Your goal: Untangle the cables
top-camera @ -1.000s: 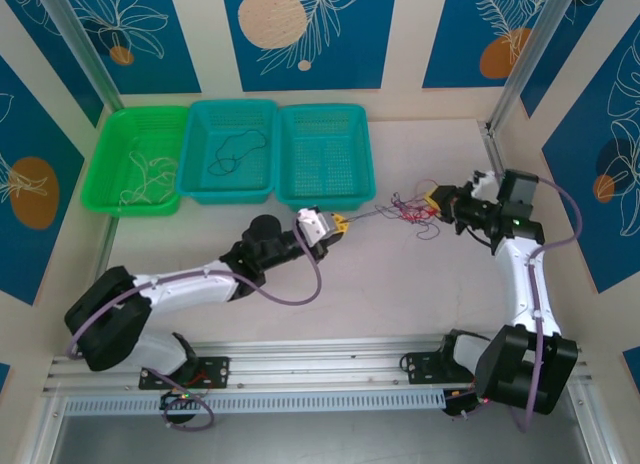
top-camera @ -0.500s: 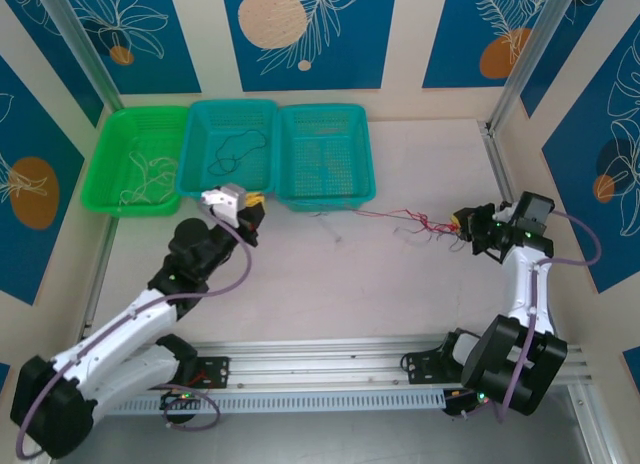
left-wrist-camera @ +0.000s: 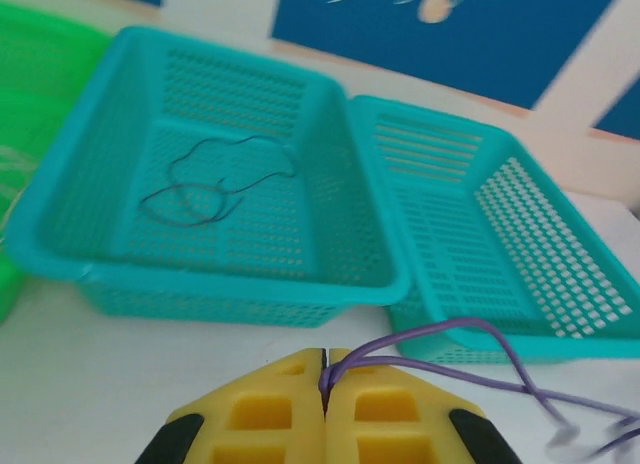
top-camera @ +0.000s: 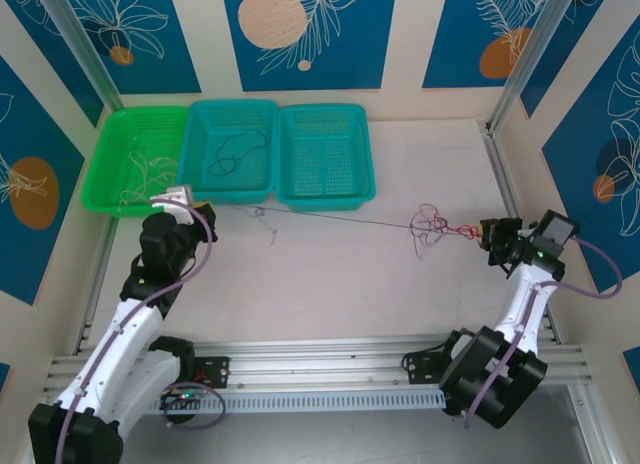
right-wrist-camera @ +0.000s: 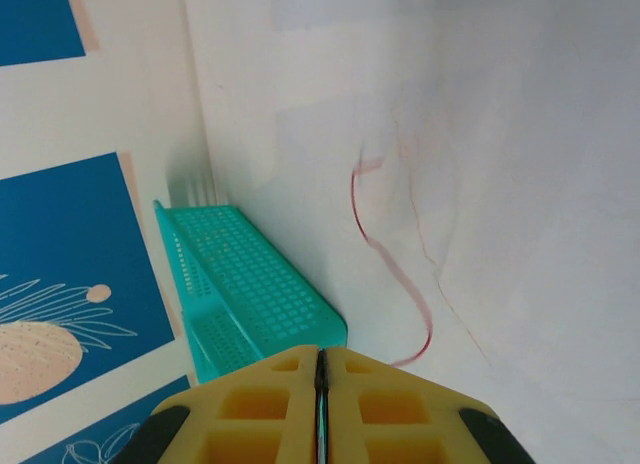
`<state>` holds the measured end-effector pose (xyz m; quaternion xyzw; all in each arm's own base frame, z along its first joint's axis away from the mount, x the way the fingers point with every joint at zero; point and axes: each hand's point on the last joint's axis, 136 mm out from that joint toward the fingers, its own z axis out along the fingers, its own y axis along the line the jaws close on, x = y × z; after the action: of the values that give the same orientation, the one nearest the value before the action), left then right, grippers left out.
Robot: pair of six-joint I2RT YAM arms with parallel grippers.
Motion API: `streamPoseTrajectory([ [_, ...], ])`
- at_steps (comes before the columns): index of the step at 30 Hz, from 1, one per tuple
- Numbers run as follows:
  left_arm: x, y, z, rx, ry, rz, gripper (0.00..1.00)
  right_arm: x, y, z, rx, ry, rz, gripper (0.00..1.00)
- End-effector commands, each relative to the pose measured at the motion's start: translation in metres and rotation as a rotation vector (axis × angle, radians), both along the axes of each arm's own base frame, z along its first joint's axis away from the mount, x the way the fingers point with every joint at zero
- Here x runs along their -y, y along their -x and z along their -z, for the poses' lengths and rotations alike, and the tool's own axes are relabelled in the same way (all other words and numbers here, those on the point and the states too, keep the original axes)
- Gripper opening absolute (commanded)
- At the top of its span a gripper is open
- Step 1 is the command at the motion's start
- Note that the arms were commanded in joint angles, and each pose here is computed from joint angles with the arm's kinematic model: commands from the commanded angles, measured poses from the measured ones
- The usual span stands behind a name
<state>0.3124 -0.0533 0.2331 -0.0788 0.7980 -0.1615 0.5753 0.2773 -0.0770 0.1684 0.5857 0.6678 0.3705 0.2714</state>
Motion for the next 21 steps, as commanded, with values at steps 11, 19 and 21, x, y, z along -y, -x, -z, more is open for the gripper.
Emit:
streamPoseTrajectory([
  [11, -0.028, 0.006, -0.028, 0.002, -0.003, -0.090, 0.00, -0.030, -0.014, -0.021, 0.040, 0.215, -0.191, 0.00],
  [19, -0.106, 0.020, -0.002, -0.126, 0.117, -0.384, 0.00, 0.033, 0.025, 0.011, -0.014, -0.001, 0.214, 0.02],
  [21, -0.103, 0.017, 0.000, -0.114, 0.147, -0.353, 0.00, 0.034, 0.023, 0.006, -0.009, 0.048, 0.199, 0.02],
])
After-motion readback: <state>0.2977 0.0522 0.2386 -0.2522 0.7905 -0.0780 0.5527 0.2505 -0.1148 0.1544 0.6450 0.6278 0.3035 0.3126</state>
